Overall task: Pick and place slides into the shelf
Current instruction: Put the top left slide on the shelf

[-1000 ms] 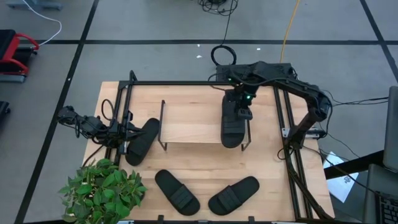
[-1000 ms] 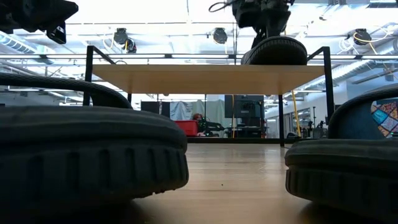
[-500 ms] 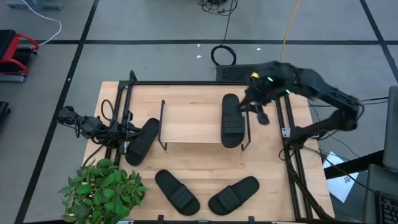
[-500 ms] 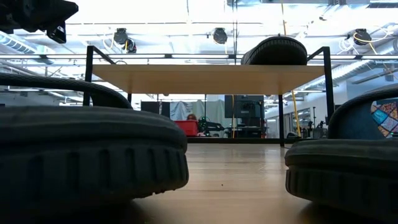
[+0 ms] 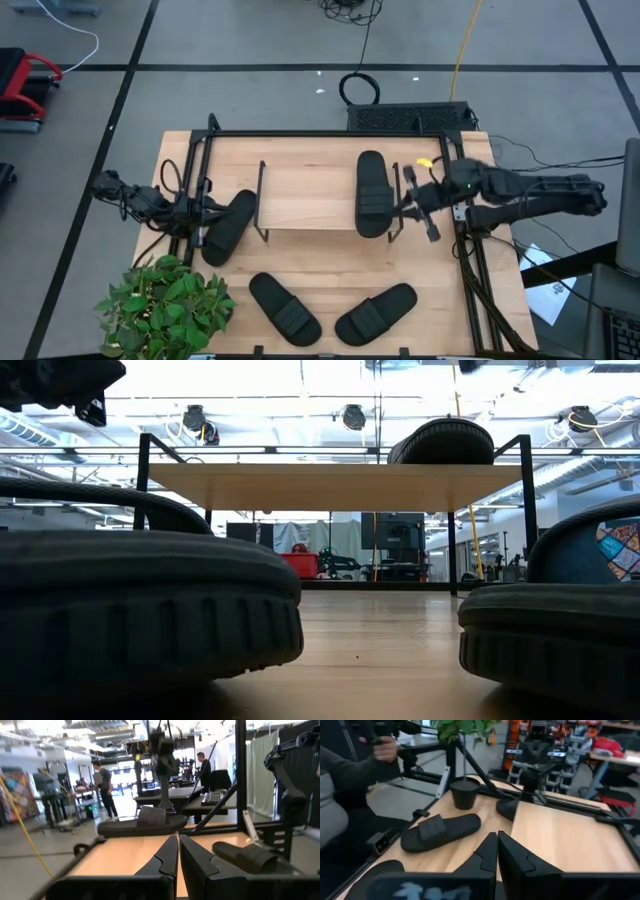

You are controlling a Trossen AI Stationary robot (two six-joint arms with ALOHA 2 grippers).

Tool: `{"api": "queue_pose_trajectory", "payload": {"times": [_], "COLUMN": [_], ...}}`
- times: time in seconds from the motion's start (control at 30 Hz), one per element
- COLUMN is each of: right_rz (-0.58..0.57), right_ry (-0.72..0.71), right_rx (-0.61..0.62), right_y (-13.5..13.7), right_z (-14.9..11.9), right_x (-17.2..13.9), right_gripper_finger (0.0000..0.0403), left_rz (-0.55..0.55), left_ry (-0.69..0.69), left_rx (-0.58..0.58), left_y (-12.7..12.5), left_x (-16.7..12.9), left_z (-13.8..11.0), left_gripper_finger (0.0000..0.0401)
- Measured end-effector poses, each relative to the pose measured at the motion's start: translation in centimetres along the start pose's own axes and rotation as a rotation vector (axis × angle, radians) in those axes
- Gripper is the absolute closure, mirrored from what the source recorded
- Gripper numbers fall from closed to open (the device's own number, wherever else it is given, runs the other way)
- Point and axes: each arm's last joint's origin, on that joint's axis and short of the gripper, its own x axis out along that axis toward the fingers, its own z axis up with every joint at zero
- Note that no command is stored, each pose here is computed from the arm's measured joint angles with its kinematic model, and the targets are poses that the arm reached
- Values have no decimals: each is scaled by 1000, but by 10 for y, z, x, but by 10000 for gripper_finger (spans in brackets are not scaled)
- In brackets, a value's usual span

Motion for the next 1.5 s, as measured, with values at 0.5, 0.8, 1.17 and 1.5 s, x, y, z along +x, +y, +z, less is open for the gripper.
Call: {"api": "queue_pose_trajectory", "payload": {"times": [0.5,0.8,1.17,1.5], "right_rz": [-116,-62,-78,-90], "right_ry": [-156,-258,-368,-443], "right_rx": [-63,82,61,4], "right_y": [24,36,38,37], "right_z": [-44,-79,-114,-133], "right_x": [-53,-72,-66,-51], "right_gripper_finger": [402,403,403,403], "left_rz": [38,200,62,299], "left_ry": [-32,41,155,214], "left_rx": [77,-19,-261,-237], "left_y": [14,20,39,74], "left_x": [-13,-16,-51,-98], "left_z": [36,35,73,103], "left_gripper_finger": [399,400,401,401]}}
